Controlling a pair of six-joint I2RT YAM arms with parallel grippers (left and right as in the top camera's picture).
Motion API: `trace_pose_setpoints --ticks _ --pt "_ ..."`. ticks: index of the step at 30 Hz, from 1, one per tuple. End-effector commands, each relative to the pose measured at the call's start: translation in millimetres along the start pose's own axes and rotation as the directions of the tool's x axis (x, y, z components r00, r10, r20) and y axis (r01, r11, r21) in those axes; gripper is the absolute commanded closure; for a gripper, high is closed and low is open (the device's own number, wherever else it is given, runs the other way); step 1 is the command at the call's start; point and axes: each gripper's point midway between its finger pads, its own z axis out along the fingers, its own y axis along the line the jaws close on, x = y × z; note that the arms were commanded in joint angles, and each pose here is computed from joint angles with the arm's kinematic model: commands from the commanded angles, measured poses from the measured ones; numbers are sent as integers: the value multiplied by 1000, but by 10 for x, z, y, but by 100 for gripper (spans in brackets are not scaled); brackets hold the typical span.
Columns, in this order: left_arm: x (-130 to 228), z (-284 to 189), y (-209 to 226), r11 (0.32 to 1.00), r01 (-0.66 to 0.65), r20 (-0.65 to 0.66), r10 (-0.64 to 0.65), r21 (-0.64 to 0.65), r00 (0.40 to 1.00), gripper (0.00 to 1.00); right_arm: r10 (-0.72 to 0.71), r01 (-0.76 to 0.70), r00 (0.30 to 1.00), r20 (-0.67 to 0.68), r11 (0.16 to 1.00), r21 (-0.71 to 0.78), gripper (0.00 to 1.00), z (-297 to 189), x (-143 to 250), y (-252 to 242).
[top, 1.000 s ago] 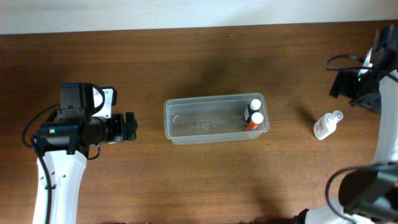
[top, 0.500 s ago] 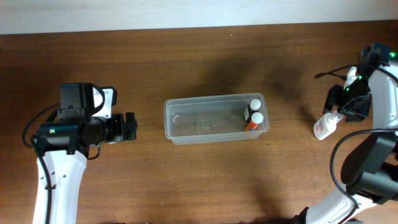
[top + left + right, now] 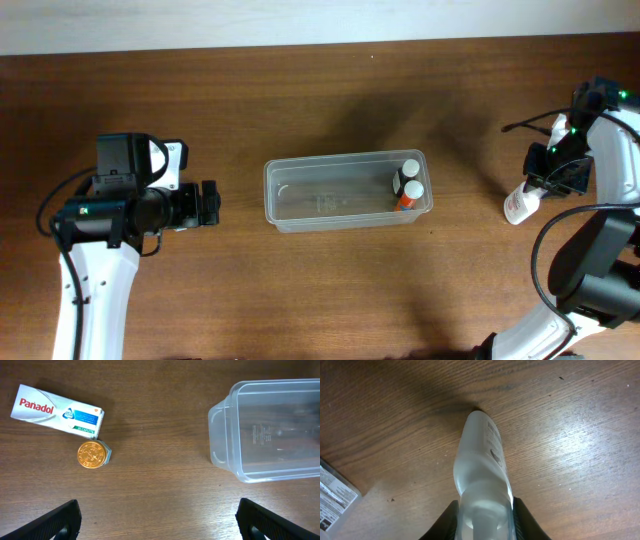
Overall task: Pack container
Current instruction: 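Grasp the white spray bottle with the right gripper, then lower the spray bottle into the container and open the right gripper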
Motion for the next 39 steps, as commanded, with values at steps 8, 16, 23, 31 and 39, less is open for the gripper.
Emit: trace_pose_setpoints --ticks 8,16,23,31,39 --pt "-56 -37 -18 1000 -21 17 21 4 1000 1 -110 119 982 155 991 -53 82 -662 133 439" --pt "-56 -37 -18 1000 -20 17 20 4 1000 1 -364 432 813 454 901 -50 82 -1685 841 1439" --pt "-56 -37 -19 1000 -20 17 20 5 1000 1 -467 557 747 473 828 -62 82 -1620 1049 2082" --pt "-56 -37 -18 1000 -20 17 20 4 1000 1 -509 555 792 337 831 -48 82 -1017 999 2545" --pt "-53 -35 -18 1000 -20 16 20 4 1000 1 -478 493 839 259 870 10 82 -498 718 2646"
